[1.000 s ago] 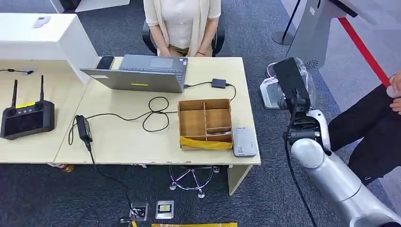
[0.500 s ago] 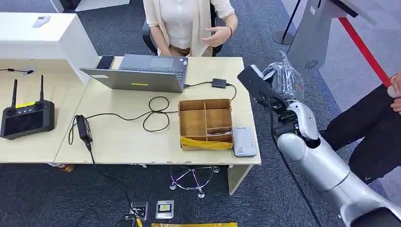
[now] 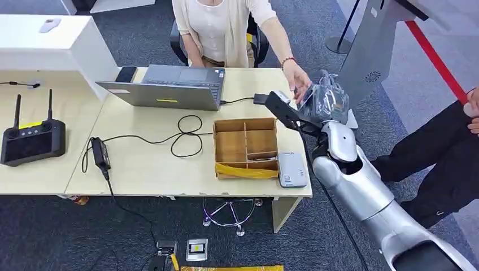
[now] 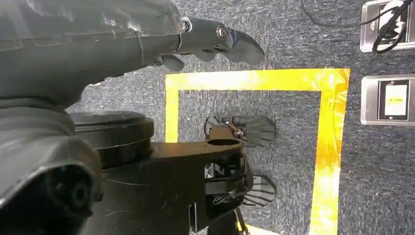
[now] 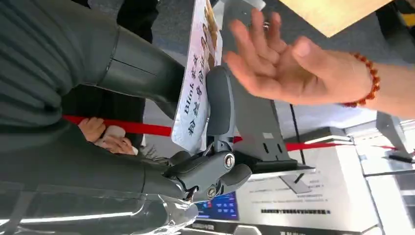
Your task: Pass the card to the sensor for recognition and then transmit it.
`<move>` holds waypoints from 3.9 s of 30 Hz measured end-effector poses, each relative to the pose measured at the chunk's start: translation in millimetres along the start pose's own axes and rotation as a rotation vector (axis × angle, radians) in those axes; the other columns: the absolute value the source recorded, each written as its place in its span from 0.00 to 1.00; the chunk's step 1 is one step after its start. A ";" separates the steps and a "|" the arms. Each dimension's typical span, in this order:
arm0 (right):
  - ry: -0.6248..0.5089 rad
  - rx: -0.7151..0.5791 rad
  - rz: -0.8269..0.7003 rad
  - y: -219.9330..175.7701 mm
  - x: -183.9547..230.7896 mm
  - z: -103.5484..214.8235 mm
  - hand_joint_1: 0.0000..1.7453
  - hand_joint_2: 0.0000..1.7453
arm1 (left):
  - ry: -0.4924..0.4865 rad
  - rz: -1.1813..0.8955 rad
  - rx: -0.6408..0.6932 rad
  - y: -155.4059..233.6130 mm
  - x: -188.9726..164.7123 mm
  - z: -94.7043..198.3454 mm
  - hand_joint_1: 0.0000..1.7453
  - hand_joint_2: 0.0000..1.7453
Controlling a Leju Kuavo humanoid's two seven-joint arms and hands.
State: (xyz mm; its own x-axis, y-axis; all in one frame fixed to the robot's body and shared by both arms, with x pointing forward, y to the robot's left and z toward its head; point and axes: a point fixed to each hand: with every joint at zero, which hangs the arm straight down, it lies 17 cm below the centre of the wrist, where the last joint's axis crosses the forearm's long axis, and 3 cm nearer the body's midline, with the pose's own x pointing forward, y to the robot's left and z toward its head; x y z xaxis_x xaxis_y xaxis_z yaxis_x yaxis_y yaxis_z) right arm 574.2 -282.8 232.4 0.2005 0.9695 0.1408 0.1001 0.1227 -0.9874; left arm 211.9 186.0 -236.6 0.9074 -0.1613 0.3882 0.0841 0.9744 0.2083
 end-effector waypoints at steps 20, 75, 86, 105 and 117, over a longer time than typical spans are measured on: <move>0.084 0.045 -0.096 30.1 -12.3 -6.5 0.00 0.00 | 0.013 -0.034 -0.010 -4.3 9.4 0.7 0.00 0.00; -0.102 -0.137 -0.144 -29.5 -32.4 46.4 0.00 0.00 | 0.004 0.036 0.042 42.1 -19.3 -12.0 0.00 0.00; -0.179 -0.170 -0.171 -14.6 5.1 66.5 0.00 0.00 | 0.048 0.109 0.086 56.4 -37.2 -13.3 0.00 0.00; -0.339 -0.130 0.018 27.2 68.7 86.6 0.00 1.00 | 0.076 0.180 0.129 70.9 -55.7 -13.7 0.00 0.00; -0.392 -0.145 0.069 32.0 85.9 93.5 0.00 1.00 | 0.090 0.201 0.141 77.4 -62.4 -14.3 0.00 0.00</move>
State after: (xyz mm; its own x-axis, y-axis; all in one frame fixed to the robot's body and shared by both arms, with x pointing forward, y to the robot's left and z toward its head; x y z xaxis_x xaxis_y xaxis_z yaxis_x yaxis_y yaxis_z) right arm 503.5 -175.8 206.1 -0.1719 0.9851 0.0089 0.2411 0.0508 -0.9692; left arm 167.7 273.8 -257.5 0.9336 0.0547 0.3541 -0.1546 0.9530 0.2606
